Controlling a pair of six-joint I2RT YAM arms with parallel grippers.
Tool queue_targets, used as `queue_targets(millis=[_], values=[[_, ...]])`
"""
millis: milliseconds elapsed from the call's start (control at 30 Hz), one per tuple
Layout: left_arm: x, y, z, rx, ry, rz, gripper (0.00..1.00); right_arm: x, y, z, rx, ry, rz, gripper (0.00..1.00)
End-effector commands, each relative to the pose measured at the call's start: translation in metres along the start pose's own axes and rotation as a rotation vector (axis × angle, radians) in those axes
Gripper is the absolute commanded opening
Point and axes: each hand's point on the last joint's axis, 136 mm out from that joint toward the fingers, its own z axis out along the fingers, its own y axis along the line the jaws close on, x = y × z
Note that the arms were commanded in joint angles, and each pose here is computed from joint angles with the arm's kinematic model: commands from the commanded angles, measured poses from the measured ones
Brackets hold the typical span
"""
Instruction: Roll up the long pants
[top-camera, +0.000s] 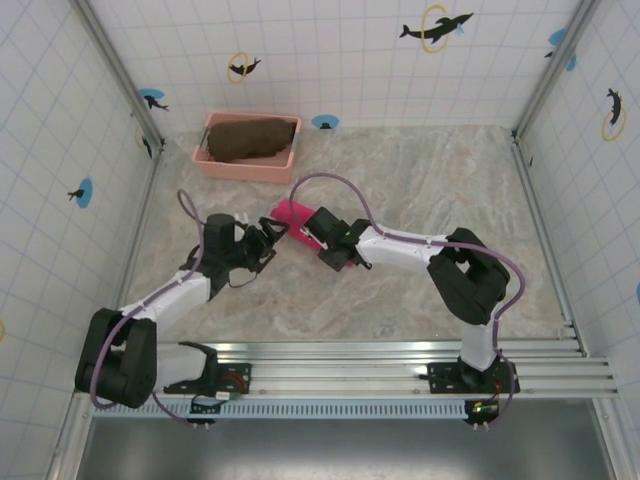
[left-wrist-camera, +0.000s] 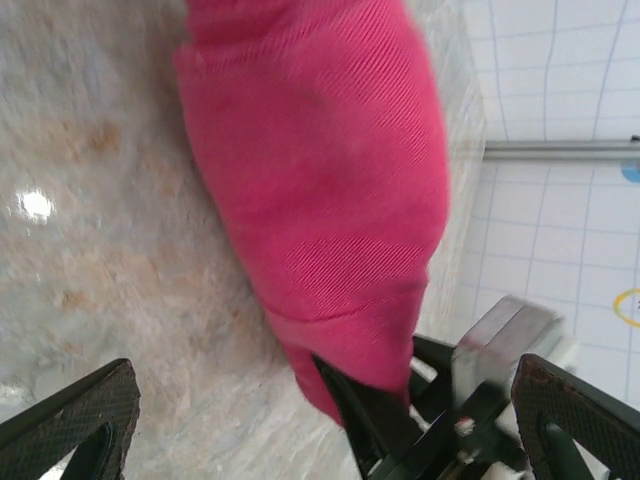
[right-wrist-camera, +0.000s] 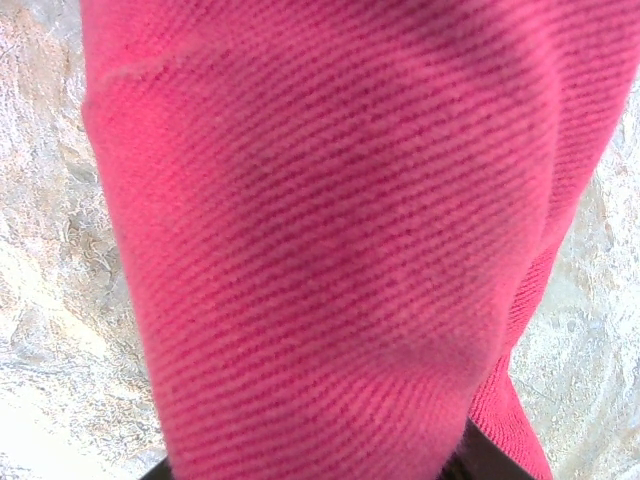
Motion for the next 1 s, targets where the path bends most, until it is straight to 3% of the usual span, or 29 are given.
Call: queue_targets(millis=[0, 367, 667, 967], values=[[0.008, 0.007, 0.013, 0.023, -0.018, -0.04, 0.97, 0.07, 0.045, 0.018, -0.208, 0.24, -0.018, 0.0], [0.019, -0.011, 0.046, 0.066, -0.06, 0.069, 0.97, 0.064, 0.061, 0.01, -0.311, 0.214, 0.001, 0.0], [0.021, -0.015, 0.082, 0.11, -0.076, 0.064, 0.97, 0.066, 0.07, -0.001, -0.372, 0.219, -0.003, 0.0], [0.011, -0.021, 0.108, 0.095, -0.115, 0.124, 0.97, 0.059, 0.089, -0.025, -0.52, 0.194, -0.014, 0.0]])
